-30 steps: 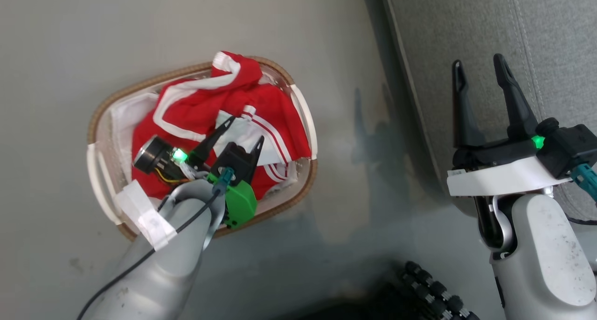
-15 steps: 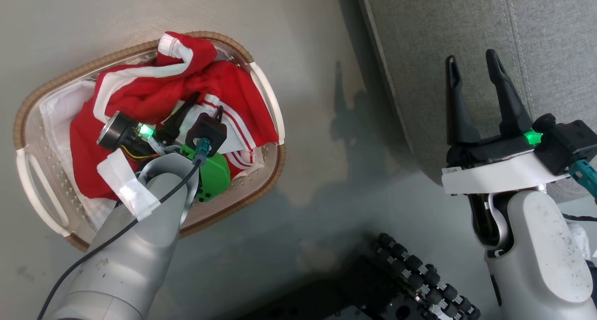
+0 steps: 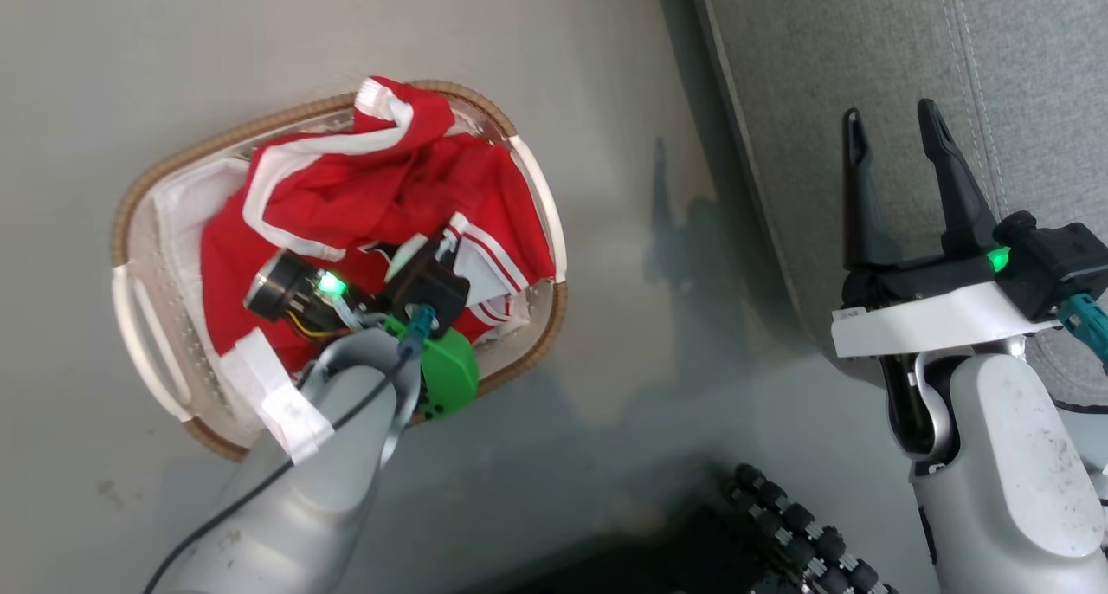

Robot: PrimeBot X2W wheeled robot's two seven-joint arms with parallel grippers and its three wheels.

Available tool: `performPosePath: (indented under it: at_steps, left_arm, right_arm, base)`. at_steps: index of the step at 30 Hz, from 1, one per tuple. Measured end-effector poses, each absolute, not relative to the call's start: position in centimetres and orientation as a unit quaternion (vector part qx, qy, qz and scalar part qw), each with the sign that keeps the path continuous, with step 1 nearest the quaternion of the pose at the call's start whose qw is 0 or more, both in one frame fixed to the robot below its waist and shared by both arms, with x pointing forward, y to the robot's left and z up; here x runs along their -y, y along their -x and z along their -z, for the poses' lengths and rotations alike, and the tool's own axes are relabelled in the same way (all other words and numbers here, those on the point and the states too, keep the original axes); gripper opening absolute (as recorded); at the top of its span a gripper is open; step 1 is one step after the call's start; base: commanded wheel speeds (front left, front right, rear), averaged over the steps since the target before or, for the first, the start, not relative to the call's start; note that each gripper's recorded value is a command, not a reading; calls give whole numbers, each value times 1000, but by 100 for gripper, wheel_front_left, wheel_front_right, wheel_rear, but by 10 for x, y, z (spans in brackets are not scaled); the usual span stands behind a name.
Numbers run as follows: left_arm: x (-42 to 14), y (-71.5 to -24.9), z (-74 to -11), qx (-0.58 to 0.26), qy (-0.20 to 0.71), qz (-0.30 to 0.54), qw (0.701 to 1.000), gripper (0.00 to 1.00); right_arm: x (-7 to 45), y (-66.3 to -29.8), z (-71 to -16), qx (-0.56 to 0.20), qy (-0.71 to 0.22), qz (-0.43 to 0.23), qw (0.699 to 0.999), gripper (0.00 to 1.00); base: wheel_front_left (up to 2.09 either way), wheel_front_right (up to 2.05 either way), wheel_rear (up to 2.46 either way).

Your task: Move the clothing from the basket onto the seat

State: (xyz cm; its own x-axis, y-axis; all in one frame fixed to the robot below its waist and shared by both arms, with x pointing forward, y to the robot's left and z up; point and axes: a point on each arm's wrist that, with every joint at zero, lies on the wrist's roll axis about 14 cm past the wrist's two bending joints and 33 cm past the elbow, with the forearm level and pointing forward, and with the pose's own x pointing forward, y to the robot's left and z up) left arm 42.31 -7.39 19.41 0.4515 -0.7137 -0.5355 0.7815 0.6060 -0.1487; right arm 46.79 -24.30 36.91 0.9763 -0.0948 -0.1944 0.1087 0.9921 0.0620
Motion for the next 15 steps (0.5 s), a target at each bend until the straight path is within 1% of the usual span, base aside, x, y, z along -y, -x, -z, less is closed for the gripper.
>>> performPosePath:
  at_steps: [7,15]
  left_arm:
    - [54,-418,-236,-250,-54,430,866,0]
    - [26,-430,-312,-166,-61,401,899,0]
  right_arm:
    - [234,-461,-383,-87,-35,42,995,100]
    - [221,-442,-406,-75,-42,29,996,100]
  base:
    - [0,0,0]
    - [0,0,0]
